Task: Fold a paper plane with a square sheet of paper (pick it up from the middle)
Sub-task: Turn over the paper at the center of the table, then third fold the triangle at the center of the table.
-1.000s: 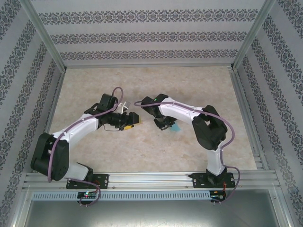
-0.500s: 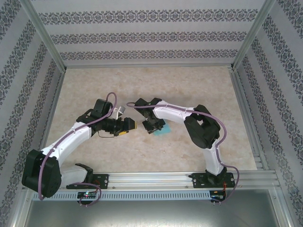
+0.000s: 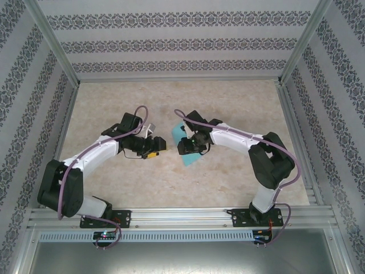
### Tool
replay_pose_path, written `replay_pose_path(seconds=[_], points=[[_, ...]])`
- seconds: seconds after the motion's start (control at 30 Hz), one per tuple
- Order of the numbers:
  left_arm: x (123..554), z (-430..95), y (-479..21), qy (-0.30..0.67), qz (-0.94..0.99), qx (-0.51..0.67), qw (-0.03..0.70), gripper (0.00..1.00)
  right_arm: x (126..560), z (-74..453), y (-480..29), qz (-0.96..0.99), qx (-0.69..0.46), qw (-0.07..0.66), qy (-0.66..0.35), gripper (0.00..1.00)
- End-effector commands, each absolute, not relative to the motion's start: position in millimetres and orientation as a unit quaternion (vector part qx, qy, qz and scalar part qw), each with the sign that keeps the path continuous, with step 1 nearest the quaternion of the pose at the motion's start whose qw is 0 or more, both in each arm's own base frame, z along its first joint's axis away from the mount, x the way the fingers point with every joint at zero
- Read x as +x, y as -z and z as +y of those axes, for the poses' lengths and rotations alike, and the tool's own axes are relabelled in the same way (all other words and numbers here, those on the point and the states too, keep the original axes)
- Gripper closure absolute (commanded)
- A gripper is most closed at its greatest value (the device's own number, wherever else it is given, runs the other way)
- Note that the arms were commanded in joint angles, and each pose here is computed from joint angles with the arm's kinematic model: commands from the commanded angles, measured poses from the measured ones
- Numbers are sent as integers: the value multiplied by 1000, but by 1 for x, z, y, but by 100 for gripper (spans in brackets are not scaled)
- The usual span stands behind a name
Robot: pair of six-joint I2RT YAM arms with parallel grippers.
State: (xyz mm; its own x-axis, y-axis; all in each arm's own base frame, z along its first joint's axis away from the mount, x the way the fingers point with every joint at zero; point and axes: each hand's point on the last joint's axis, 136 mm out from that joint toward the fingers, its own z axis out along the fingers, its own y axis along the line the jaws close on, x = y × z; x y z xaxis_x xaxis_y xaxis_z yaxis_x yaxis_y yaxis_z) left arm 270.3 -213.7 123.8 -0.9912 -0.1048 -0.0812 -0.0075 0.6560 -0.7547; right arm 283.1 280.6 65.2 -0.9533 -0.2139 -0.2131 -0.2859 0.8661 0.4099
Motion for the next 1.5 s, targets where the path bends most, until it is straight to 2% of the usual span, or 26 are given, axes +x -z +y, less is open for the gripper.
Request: replay_pose_path(seconds=[0.0,0.27,0.67,1.27,1.47], points=[[301,-224,-131,423,901,-15,91,40,287,277,-79,952,-113,98,-266,58],[341,-263,-116,416,906,19,81,51,281,244,-85,952,-80,117,-273,57],[373,-296,-74,404,913,39,43,55,280,224,-65,952,-48,108,-281,57],[377,-291,-26,351,935,49,10,57,283,201,-63,942,-4,114,-317,57],[377,-291,-22,350,935,51,8,58,282,208,-53,938,-3,91,-335,57]])
